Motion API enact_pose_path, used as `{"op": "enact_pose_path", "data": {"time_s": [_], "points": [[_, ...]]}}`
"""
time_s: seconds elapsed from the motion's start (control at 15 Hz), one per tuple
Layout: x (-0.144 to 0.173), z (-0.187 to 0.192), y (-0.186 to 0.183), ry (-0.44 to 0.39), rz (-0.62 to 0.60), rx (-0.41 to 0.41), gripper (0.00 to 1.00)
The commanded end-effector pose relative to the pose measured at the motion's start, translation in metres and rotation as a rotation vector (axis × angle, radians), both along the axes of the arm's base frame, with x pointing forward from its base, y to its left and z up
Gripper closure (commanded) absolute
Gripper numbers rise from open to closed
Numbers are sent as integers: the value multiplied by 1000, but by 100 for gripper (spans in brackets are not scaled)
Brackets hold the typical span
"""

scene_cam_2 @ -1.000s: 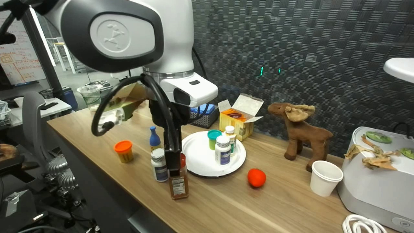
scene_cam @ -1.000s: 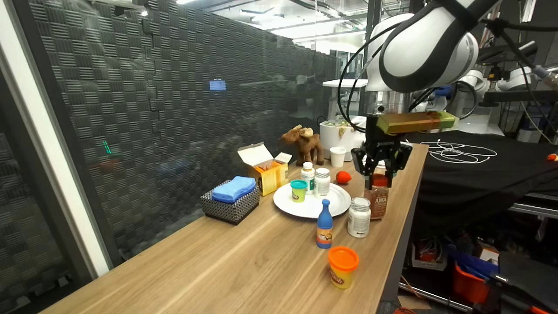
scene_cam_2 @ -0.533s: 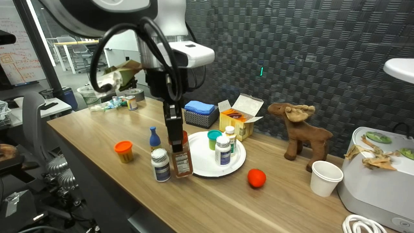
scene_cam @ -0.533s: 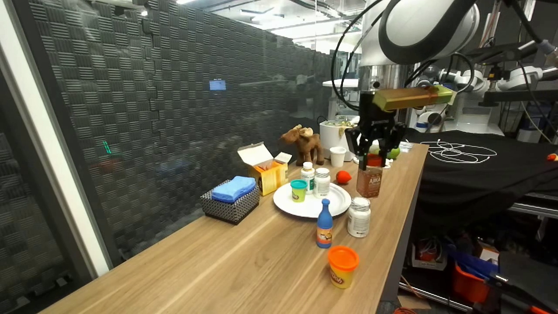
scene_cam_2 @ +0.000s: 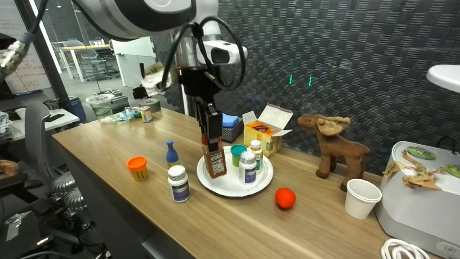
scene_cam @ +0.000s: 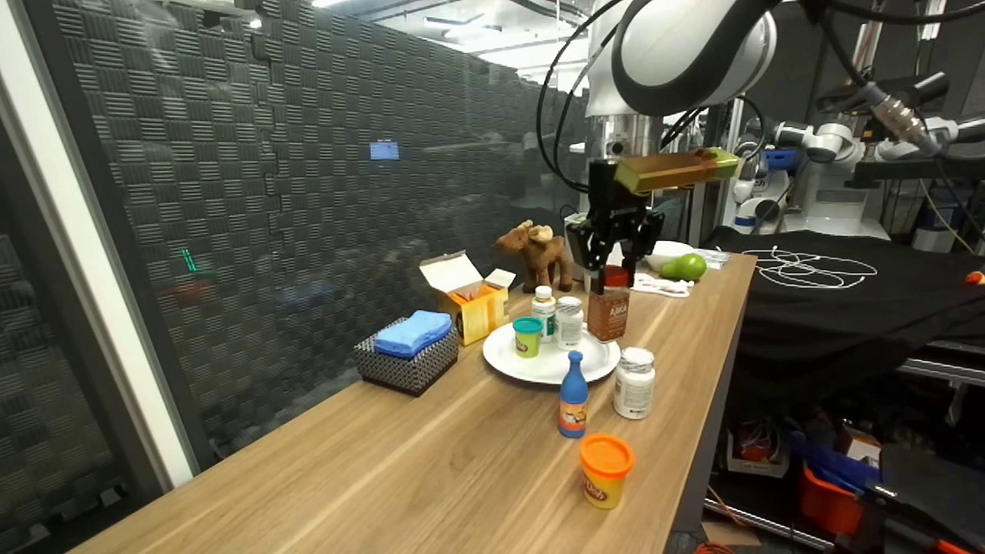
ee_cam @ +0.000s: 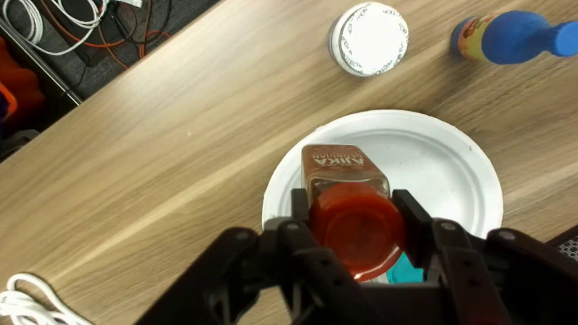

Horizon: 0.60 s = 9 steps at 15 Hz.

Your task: Pick up all the objects surrounding the white plate and arrange them on the plate

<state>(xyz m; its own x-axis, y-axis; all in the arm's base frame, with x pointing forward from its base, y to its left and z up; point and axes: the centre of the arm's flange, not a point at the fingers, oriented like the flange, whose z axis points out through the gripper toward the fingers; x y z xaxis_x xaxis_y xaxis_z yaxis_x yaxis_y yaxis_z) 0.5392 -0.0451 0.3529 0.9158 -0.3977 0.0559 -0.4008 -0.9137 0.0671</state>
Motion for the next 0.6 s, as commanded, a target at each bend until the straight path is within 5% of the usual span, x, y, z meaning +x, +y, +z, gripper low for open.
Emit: {"op": "enact_pose_path", "data": {"time_s": [0.0, 0.53], "points": [[34, -12, -12, -12, 52, 29, 76], [53, -41, -32, -15, 70, 79, 76]]}}
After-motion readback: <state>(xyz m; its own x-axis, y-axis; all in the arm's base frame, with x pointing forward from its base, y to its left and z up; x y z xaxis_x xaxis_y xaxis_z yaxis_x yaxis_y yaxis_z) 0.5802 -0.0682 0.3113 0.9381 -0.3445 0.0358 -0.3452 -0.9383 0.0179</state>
